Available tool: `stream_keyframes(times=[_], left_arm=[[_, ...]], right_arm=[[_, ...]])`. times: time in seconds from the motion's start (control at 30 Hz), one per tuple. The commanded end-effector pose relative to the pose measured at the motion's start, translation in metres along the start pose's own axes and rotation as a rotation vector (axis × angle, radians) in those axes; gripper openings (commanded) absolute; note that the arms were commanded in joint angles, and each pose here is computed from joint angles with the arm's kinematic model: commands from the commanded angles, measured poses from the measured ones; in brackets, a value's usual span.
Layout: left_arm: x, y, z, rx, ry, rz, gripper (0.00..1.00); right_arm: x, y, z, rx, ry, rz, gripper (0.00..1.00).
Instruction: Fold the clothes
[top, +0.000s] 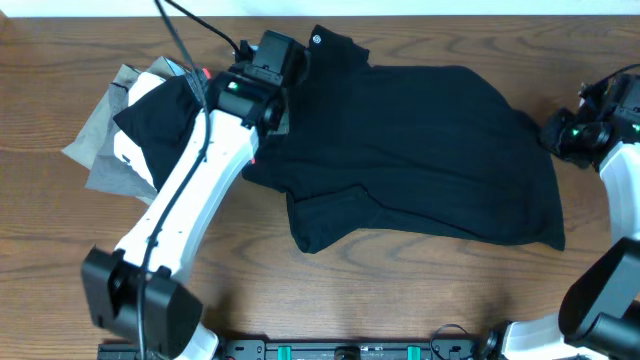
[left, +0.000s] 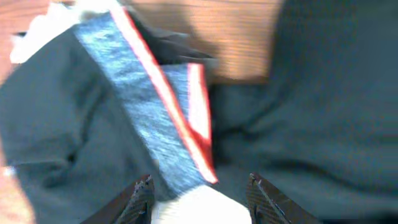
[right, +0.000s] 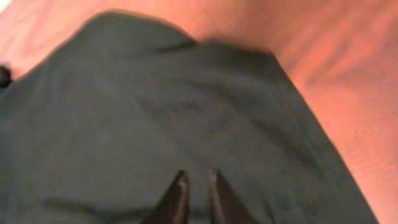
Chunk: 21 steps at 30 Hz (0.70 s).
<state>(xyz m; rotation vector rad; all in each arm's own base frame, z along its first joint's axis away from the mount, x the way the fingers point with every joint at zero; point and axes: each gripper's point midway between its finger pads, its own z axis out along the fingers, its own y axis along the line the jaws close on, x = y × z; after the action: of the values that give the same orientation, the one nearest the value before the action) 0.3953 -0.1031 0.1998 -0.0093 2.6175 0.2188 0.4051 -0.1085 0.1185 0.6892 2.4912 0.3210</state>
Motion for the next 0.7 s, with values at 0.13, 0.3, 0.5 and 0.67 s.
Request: stream_keyframes(times=[0.13,0.3,0.5,0.67], left_arm=[[0.008,-0.042,-0.056,0.368,-0.006,0.078,0.50],[0.014,-0.038,-0.074,0.389,-0.015,0.103,0.50],[0.028,-0.034,-0.077,0.383,0.033,0.114,0.51],[0.033,-0.038,-0.079,0.392,0.046,0.136,0.51]], right_arm=[[0.024,0.014,0.070,-0.066,0.105,-0.046,0.01],[0.033,0.010,0.105,-0.067,0.126,-0.057,0.01],[0.038,-0.039,0.130,0.134,0.121,-0.044,0.01],[0.015,-0.083,0.122,0.321,0.034,-0.027,0.01]])
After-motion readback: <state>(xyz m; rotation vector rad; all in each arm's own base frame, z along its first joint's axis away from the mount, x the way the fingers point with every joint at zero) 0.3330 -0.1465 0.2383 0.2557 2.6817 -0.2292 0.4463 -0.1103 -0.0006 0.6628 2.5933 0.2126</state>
